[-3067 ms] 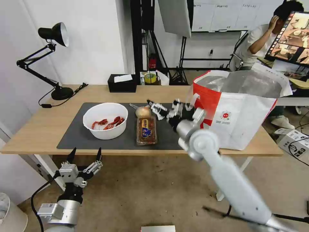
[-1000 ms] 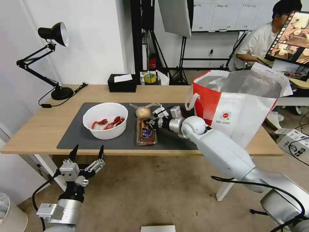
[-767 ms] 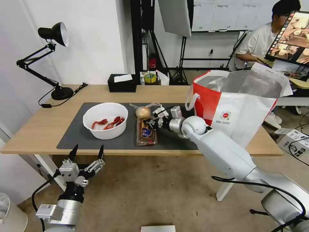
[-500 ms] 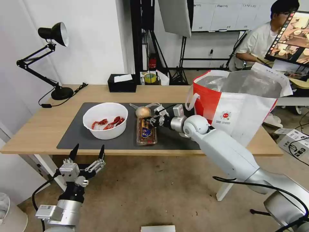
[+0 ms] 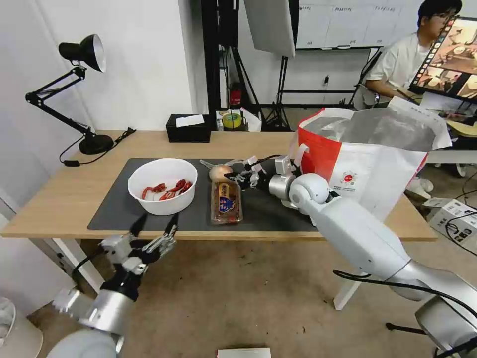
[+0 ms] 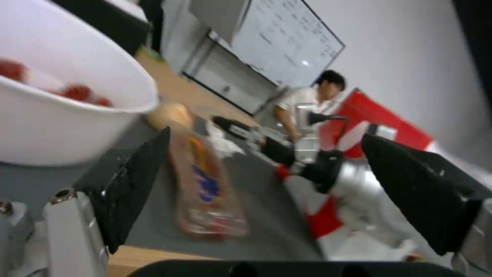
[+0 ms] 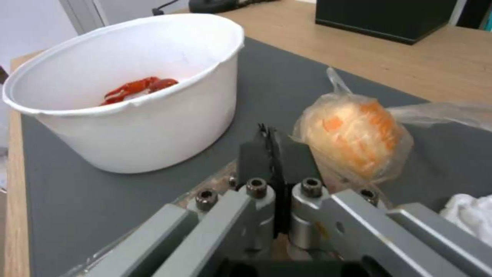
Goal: Pick up the trash from the table and place it into the takeout bag.
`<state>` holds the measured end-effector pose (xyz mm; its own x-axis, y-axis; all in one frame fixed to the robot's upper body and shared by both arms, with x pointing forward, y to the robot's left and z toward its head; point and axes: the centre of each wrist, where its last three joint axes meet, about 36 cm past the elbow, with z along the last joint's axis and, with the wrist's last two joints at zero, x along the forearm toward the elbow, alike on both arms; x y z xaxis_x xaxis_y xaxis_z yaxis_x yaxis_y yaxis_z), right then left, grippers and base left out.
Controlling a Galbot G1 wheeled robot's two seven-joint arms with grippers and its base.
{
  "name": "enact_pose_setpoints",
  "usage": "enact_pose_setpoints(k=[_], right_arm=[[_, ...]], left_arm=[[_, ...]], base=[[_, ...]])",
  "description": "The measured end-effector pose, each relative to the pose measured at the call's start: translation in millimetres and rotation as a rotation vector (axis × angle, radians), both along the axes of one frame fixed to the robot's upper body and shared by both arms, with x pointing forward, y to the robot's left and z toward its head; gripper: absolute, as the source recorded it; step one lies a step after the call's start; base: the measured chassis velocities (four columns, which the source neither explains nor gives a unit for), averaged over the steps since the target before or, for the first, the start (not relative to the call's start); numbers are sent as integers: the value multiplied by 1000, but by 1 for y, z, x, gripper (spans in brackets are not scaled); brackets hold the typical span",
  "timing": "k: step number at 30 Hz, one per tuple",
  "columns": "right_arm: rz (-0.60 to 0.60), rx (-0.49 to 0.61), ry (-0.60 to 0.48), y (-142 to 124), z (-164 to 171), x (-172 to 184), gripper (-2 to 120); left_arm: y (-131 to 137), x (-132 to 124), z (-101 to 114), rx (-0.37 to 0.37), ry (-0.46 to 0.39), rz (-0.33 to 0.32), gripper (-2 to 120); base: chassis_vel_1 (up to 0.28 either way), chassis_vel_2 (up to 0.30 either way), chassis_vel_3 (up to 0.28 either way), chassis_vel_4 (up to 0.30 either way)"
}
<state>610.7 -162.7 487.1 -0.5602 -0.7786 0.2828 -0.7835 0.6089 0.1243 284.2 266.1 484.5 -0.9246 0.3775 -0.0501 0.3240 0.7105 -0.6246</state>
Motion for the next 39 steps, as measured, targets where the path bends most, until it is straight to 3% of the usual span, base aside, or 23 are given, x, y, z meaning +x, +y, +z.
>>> enact_pose_setpoints(k=[6,9,16,22,30,39], right_arm=[[4,3,-1,4,-1,1,0],[9,0,7,10,-5,3,0],[14,-5,10,14,-5,5,0],[17,-5,9,15,-3,7,0],[19,-2,3,17,2,11,0],[11,-4,1,14,4,16,0]], left_arm=[[3,17,13,-110,94,-84,100],[11,34,17,-157,184,-155,100],[19,64,6,-156,237,-210,100],[23,92,-4,-154,257,-208,100],[27,124,-12,-79,307,-196,100],[20,148,-8,-16,350,-233,100]], base=[[0,0,0,0],[0,0,0,0],[0,0,0,0],[0,0,0,0],[0,0,0,0],[0,0,0,0]])
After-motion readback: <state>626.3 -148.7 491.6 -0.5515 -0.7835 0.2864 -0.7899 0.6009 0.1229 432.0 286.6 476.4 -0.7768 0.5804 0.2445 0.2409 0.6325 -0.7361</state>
